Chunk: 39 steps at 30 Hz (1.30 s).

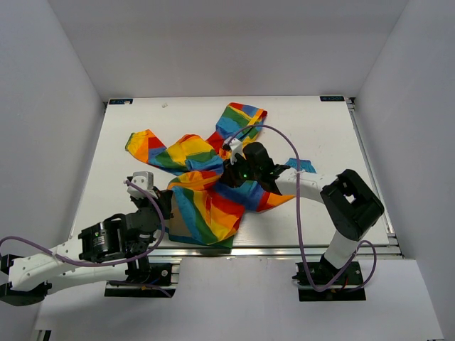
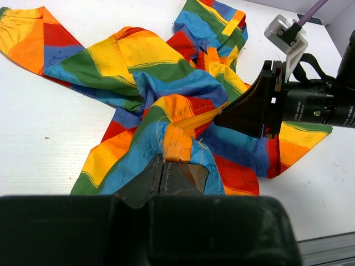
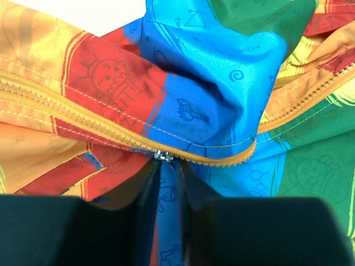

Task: Zip up the jacket

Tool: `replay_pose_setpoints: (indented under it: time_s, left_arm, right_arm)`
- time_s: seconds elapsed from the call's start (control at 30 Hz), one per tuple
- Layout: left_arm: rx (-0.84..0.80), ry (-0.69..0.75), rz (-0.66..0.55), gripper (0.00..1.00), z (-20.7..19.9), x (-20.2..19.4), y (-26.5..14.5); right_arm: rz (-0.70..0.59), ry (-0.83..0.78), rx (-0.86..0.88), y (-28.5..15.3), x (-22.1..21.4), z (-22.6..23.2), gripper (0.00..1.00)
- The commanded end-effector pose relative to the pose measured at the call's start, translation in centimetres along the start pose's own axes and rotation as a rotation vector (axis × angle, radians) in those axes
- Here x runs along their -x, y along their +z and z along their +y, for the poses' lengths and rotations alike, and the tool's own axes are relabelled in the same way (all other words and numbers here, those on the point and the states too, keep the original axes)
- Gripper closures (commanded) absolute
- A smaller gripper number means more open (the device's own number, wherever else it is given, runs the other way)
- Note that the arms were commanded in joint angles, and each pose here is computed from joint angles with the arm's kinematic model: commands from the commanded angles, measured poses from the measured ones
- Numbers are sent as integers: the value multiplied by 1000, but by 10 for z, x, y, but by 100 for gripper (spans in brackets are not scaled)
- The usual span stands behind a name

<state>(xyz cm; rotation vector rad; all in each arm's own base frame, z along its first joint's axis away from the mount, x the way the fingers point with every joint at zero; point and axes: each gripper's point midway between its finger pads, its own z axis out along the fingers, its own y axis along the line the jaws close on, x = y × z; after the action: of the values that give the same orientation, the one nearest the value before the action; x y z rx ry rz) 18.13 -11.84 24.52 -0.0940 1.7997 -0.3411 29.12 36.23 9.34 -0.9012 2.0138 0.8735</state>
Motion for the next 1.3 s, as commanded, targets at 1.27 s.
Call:
replay_pose_setpoints:
  time_s: [1.27]
  left_arm:
    - [-140, -153, 462, 100, -17, -57, -52]
  right_arm:
    - [305, -124, -752, -28, 67, -214, 100]
